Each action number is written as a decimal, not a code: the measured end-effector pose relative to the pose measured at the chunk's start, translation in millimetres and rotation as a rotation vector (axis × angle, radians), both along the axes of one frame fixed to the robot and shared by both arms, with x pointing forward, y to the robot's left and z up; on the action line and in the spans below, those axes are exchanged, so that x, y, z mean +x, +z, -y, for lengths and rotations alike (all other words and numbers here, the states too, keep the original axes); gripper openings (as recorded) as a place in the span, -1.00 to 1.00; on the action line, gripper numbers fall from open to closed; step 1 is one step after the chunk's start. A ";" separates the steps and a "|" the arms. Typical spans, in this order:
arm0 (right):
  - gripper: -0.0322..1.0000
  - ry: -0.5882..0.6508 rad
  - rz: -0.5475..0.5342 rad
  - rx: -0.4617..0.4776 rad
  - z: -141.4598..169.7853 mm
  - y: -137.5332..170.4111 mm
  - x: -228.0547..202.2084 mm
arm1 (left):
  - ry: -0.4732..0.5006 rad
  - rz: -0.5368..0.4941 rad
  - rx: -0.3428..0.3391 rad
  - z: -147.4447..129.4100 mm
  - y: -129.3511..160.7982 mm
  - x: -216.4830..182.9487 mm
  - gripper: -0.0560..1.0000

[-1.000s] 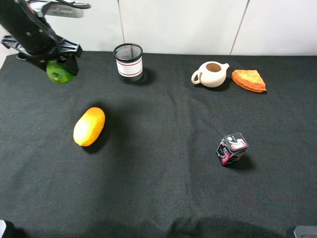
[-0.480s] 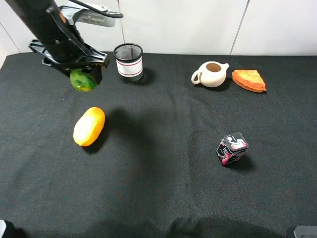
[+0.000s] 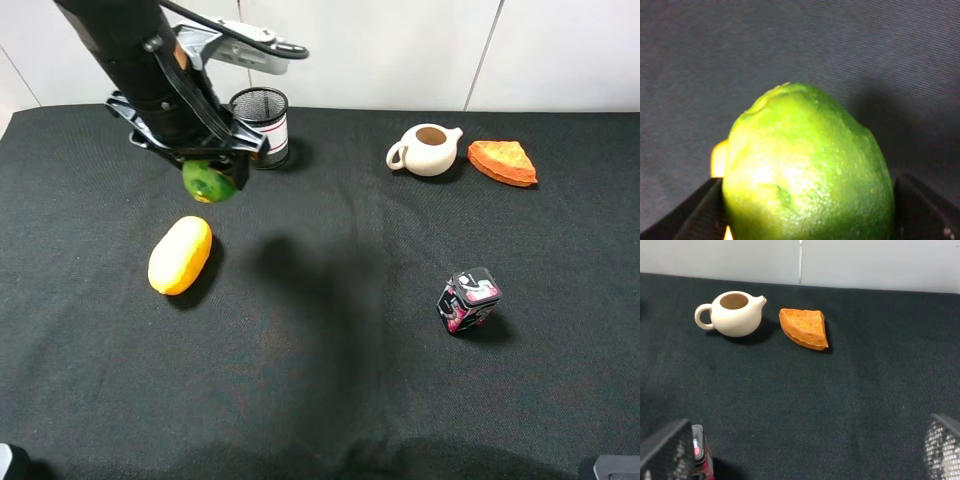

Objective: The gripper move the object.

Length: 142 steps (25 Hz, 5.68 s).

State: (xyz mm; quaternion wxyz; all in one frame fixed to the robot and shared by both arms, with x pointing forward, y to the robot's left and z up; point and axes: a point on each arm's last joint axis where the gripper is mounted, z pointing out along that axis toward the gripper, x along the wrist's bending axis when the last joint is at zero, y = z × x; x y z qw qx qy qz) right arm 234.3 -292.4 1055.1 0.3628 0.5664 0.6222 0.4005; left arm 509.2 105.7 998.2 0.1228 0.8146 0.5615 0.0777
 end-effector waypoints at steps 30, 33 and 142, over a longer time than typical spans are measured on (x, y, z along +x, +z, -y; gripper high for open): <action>0.41 0.000 0.000 0.000 0.0 0.0 0.0 | -0.282 0.048 -0.111 96.5 -8.0 -76.6 0.47; 0.41 0.000 0.000 0.000 0.0 0.0 0.0 | -0.308 0.034 -0.099 108.8 -21.9 -79.5 0.47; 0.41 0.000 0.000 0.000 0.0 0.0 0.0 | -0.341 -0.035 0.035 51.3 80.0 -91.8 0.98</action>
